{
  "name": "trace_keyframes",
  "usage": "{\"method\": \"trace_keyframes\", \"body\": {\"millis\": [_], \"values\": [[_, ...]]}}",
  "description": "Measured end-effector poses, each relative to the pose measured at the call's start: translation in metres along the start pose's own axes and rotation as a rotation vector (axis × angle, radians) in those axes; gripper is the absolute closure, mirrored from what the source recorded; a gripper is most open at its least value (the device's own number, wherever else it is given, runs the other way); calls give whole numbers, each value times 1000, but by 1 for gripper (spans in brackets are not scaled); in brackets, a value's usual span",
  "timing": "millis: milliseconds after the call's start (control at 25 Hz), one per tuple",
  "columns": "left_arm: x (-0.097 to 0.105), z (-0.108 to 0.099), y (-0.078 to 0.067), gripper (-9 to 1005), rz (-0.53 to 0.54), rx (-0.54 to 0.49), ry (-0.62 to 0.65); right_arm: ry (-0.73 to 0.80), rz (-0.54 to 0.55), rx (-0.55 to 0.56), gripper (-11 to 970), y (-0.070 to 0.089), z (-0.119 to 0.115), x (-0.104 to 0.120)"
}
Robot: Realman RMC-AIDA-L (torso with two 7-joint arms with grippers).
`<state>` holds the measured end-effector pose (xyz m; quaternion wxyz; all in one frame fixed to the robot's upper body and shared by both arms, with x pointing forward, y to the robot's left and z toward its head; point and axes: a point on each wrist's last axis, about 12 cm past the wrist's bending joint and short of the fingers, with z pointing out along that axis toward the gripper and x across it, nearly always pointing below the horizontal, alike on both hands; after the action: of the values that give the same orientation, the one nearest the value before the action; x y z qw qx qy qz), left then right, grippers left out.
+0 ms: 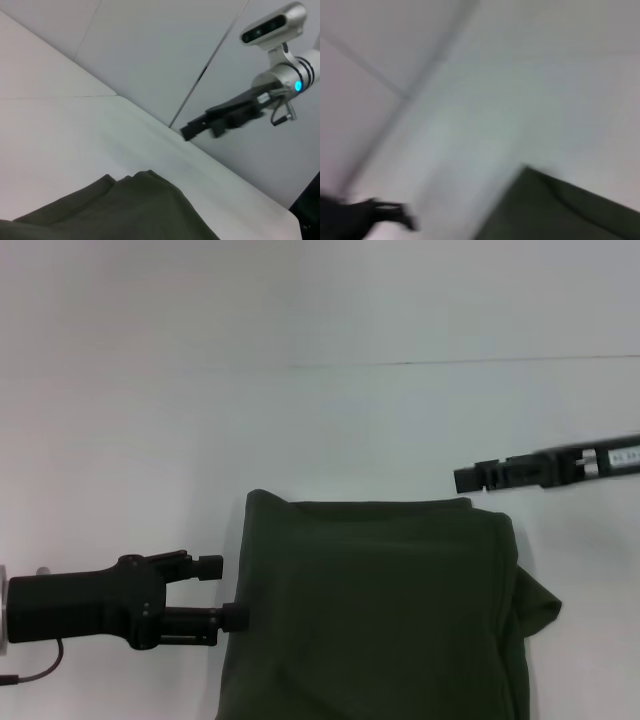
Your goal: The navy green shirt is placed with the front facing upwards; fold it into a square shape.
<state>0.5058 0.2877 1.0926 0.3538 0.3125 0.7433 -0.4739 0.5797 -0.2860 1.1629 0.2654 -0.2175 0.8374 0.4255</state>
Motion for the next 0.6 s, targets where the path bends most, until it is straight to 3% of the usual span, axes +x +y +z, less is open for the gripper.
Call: {"method": "trace_keyframes", "body": {"millis": [120,240,440,600], "values": [[0,-1,0,46,35,-1,6,-89,-117,-111,341,-6,1,26],[1,1,-1,46,87,5,25,-155,-238,-138,231,-11,4,54],[1,3,-1,45,108,7,69,-190,-377,-132,222,-15,10,91],[-19,7,13,45,-63,-62,126,-207,-378,-93,215,-18,5,104]]}}
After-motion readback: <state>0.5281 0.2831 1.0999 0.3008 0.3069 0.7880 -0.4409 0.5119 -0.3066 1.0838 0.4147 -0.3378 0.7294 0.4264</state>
